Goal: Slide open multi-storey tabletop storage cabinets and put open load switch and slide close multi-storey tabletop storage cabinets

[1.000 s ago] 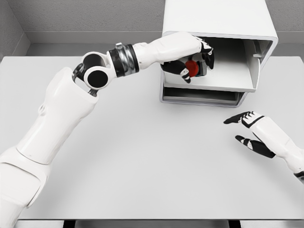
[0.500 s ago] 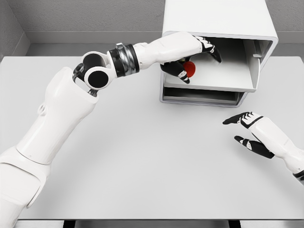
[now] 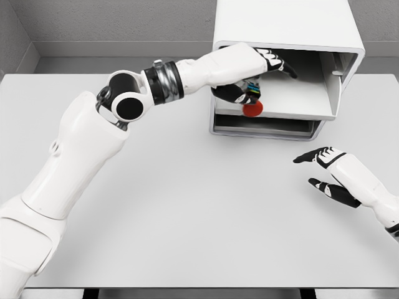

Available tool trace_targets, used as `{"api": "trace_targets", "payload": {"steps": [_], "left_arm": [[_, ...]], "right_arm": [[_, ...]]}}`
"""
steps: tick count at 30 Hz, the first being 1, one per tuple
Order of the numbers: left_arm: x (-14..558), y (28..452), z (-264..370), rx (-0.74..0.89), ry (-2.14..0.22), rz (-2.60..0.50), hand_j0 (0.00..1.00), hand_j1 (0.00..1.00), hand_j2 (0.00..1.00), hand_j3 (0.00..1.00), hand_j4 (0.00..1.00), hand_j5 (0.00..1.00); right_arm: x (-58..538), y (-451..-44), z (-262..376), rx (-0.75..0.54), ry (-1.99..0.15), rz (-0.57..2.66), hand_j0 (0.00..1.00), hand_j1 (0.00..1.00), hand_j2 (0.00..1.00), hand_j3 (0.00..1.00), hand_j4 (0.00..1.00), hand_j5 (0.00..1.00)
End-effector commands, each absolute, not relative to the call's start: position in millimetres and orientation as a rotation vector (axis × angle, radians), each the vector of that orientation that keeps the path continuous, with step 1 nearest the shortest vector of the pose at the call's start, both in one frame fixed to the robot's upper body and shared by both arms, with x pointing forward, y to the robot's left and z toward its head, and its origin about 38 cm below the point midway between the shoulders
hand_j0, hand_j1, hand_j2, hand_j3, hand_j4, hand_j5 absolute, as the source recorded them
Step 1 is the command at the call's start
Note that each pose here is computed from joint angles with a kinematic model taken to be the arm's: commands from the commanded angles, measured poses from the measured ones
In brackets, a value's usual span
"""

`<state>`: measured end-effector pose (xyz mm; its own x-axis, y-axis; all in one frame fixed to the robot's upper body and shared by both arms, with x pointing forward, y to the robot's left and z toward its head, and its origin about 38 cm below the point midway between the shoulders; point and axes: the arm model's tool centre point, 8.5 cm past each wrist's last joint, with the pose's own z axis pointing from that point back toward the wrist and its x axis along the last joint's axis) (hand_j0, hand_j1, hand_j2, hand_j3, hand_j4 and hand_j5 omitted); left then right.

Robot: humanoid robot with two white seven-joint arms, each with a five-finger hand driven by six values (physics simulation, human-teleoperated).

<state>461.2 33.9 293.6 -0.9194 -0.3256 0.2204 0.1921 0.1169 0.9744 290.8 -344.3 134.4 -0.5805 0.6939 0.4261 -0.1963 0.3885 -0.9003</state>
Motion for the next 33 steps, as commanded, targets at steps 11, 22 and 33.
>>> {"api": "trace_targets", "payload": {"steps": [11, 22, 33], "left_arm": [[428.0, 26.0, 316.4, 0.118, -2.154, -1.881, 0.81, 0.81, 0.81, 0.81, 0.81, 0.81], [377.1, 100.4, 345.1, 0.257, -2.422, -1.894, 1.00, 1.00, 1.00, 1.00, 1.00, 1.00], [366.5, 325.3, 294.5, 0.471, -2.126, -1.416, 1.00, 1.00, 1.00, 1.00, 1.00, 1.00]], "right_arm": [[297.5, -341.1, 146.6, -0.443, -1.835, 1.312, 0.70, 0.70, 0.70, 0.70, 0.70, 0.70], [299.2, -337.7, 151.2, -0.431, -1.836, 1.338, 0.70, 0.70, 0.70, 0.70, 0.70, 0.70], [301.9, -332.9, 157.9, -0.434, -1.861, 1.347, 0.72, 0.72, 0.72, 0.72, 0.72, 0.72]]}}
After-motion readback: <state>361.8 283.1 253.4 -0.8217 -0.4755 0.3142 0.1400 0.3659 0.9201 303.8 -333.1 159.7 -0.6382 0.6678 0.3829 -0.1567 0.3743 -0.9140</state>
